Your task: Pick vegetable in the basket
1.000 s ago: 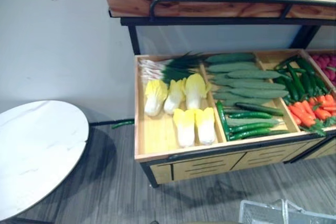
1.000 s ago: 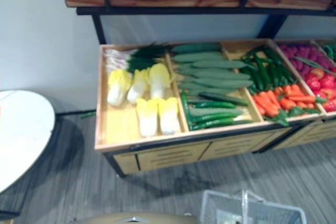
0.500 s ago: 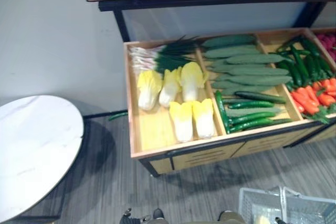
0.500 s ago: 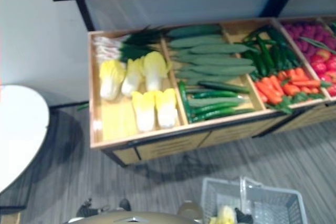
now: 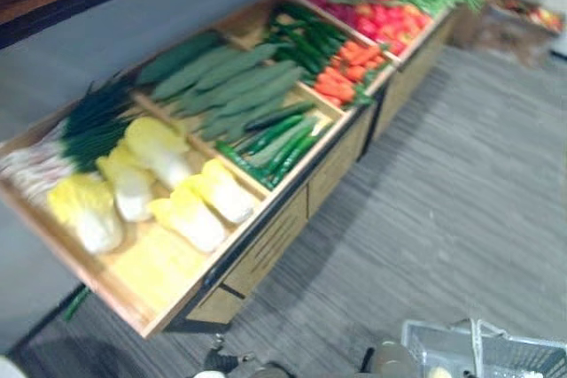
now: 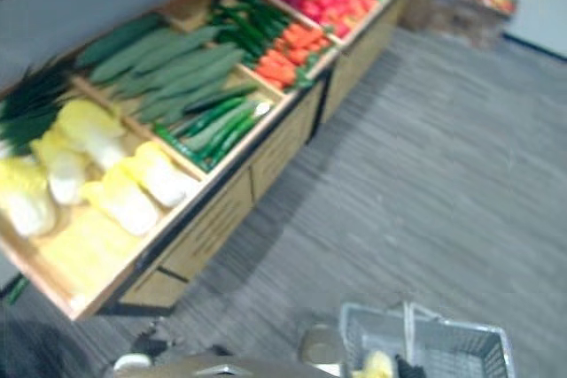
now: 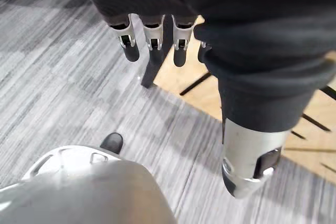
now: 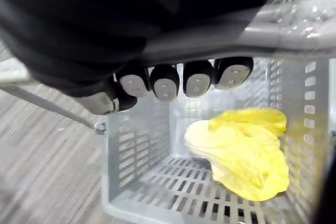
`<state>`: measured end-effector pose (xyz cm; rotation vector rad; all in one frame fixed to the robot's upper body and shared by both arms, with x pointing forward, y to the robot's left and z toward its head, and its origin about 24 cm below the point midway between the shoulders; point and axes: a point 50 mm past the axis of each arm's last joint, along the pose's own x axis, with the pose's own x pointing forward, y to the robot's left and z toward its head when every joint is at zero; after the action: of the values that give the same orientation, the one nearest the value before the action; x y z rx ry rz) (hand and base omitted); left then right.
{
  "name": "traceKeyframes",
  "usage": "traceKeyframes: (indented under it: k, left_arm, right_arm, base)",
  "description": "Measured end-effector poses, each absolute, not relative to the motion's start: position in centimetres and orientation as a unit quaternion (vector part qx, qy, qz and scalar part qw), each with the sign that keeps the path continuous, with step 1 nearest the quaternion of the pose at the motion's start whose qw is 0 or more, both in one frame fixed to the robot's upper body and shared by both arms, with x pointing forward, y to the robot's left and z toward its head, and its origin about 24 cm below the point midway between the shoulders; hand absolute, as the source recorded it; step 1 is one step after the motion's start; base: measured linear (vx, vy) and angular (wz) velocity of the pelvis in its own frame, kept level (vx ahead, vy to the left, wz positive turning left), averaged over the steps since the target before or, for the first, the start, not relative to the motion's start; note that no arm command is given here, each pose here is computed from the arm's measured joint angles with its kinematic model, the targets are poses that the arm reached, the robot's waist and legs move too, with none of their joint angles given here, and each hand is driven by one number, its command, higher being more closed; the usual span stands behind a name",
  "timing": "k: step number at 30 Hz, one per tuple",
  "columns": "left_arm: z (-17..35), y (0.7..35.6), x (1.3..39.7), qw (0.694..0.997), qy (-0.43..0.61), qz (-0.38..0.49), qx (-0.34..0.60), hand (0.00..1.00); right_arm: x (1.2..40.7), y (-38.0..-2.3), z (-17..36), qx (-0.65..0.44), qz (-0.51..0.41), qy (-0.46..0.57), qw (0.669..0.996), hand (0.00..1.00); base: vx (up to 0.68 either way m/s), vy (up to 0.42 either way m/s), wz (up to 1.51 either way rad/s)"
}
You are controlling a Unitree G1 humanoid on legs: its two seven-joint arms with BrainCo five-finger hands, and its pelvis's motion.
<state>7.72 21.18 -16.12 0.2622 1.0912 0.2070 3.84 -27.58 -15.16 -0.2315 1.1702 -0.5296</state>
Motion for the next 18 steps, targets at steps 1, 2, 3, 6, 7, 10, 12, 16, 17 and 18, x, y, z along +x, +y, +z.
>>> traceKeyframes:
  k: [1,2,3,6,7,10,12,16,17,18]
  left_arm:
    - [-15.9,21.7,8.5,0.845,0.509,0.102,0.128,0.00]
    - [-15.8,22.3,8.6,0.844,0.508,0.105,0.135,0.00]
    - [-15.6,23.1,8.5,0.842,0.509,0.113,0.141,0.00]
    - [-15.7,22.0,9.4,0.848,0.503,0.103,0.132,0.00]
    - [-15.8,21.6,9.6,0.849,0.502,0.100,0.130,0.00]
    - [-15.8,20.6,10.1,0.854,0.497,0.094,0.122,0.00]
    - [-15.8,20.6,10.0,0.853,0.499,0.096,0.123,0.00]
    - [-15.6,21.0,10.2,0.856,0.490,0.112,0.121,0.00]
    - [-15.5,20.9,10.4,0.859,0.485,0.120,0.115,0.00]
    - [-15.5,20.8,10.2,0.858,0.485,0.126,0.112,0.00]
  right_arm:
    - [3.7,-27.3,-15.3,-0.101,-0.248,0.549,0.792,1.00]
    - [3.5,-27.0,-15.5,-0.096,-0.246,0.555,0.789,1.00]
    - [4.1,-26.2,-15.7,-0.094,-0.231,0.553,0.795,1.00]
    - [4.1,-25.8,-15.8,-0.106,-0.211,0.556,0.797,1.00]
    - [3.8,-26.1,-15.7,-0.108,-0.213,0.558,0.795,1.00]
    - [3.2,-26.1,-15.8,-0.111,-0.211,0.562,0.792,1.00]
    - [3.6,-26.0,-15.7,-0.115,-0.205,0.555,0.798,1.00]
    - [4.9,-26.3,-15.5,-0.126,-0.196,0.538,0.810,1.00]
    - [5.7,-26.6,-15.3,-0.131,-0.195,0.529,0.815,1.00]
    - [6.4,-27.1,-15.0,-0.137,-0.196,0.522,0.819,1.00]
  base:
    - [-0.06,-0.204,-1.08]
    - [-0.01,-0.372,-1.23]
    - [-0.01,-0.366,-1.16]
    - [-0.05,-0.373,-0.90]
    - [-0.11,-0.220,-0.28]
    - [-0.12,-0.163,-0.17]
    - [-0.16,-0.139,-0.25]
    - [-0.10,-0.112,-0.82]
    - [-0.04,-0.006,-1.47]
    - [-0.06,0.047,-1.74]
